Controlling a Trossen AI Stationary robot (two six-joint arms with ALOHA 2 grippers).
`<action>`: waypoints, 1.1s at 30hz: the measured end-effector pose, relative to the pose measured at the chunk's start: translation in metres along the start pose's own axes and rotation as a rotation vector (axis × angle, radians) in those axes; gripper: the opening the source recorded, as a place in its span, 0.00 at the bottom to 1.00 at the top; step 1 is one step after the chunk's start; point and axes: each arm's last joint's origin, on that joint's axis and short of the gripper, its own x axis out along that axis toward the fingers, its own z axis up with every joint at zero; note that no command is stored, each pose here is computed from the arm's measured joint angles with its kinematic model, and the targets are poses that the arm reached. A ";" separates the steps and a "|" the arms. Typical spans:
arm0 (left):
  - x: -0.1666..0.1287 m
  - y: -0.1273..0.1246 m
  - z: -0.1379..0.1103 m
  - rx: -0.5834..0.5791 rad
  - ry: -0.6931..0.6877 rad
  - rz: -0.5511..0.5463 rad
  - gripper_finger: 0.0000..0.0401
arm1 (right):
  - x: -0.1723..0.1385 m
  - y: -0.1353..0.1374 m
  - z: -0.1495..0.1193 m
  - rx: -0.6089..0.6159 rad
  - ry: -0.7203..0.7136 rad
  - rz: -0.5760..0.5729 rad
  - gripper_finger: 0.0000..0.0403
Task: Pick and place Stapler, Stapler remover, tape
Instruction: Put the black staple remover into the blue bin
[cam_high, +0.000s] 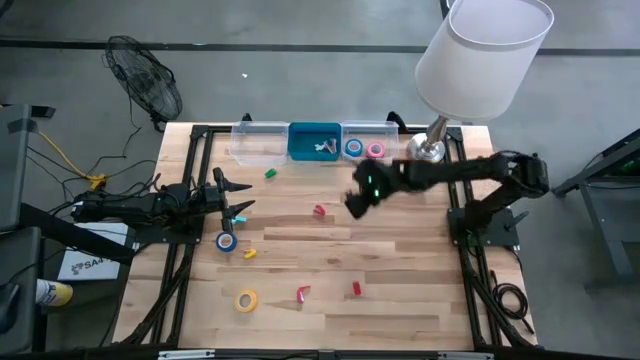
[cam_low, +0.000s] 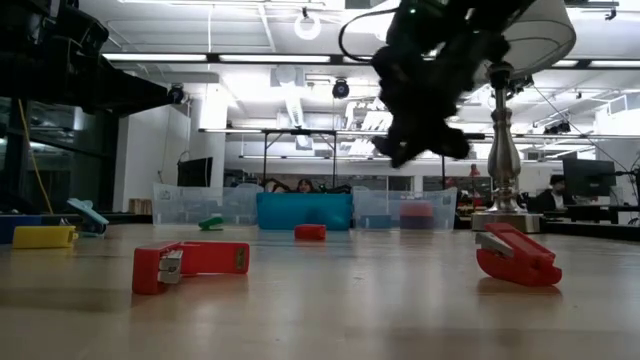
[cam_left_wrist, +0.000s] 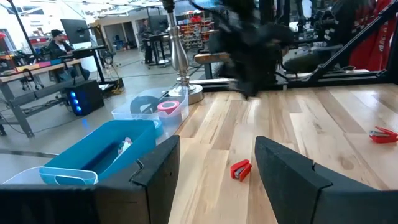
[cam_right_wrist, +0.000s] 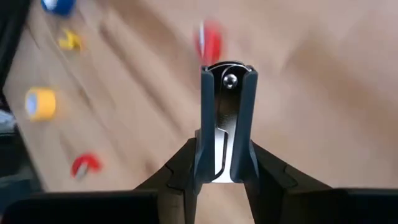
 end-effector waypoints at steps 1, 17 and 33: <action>0.000 0.000 0.000 0.000 0.000 0.000 0.51 | -0.005 -0.003 0.011 -0.045 -0.039 -0.010 0.23; 0.000 0.000 0.000 0.000 0.000 0.000 0.51 | 0.009 -0.034 0.155 -0.288 -0.258 -0.083 0.23; 0.000 0.000 0.000 0.000 0.000 0.000 0.51 | 0.086 -0.043 0.230 -0.104 -0.168 -0.114 0.23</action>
